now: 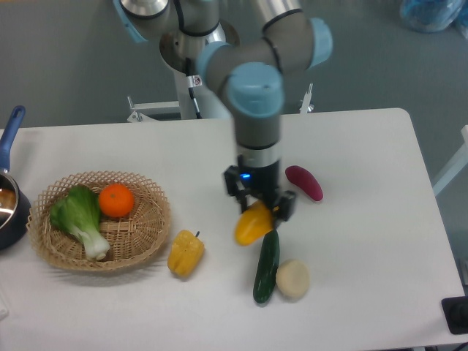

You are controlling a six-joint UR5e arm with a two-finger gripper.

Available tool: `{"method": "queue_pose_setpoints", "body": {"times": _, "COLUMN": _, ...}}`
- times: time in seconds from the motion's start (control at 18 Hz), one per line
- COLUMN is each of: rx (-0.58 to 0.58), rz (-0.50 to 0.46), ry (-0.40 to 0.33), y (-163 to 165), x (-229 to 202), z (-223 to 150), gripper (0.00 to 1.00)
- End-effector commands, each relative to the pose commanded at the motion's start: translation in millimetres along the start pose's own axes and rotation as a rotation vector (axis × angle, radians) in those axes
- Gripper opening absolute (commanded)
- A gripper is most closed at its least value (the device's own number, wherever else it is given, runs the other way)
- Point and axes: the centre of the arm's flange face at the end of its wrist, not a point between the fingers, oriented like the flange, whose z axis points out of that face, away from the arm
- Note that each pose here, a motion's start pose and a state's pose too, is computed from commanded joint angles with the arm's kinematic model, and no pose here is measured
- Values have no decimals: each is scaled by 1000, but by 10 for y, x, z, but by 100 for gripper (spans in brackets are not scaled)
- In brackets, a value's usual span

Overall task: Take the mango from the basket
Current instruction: 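Lift the mango out of the basket and carry it beside the cucumber, then raise the held mango higher above the table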

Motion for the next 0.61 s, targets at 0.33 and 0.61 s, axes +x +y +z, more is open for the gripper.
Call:
{"method": "queue_pose_setpoints", "body": {"times": 0.33, "rx": 5, "rz": -17, "ry": -9, "y": 52, "x": -83, "z": -18, "gripper": 65}}
{"method": "queue_pose_setpoints", "body": {"times": 0.61, "rx": 4, "rz": -52, "ry": -23, "y": 238, "x": -256, "z": -62, "gripper": 63}}
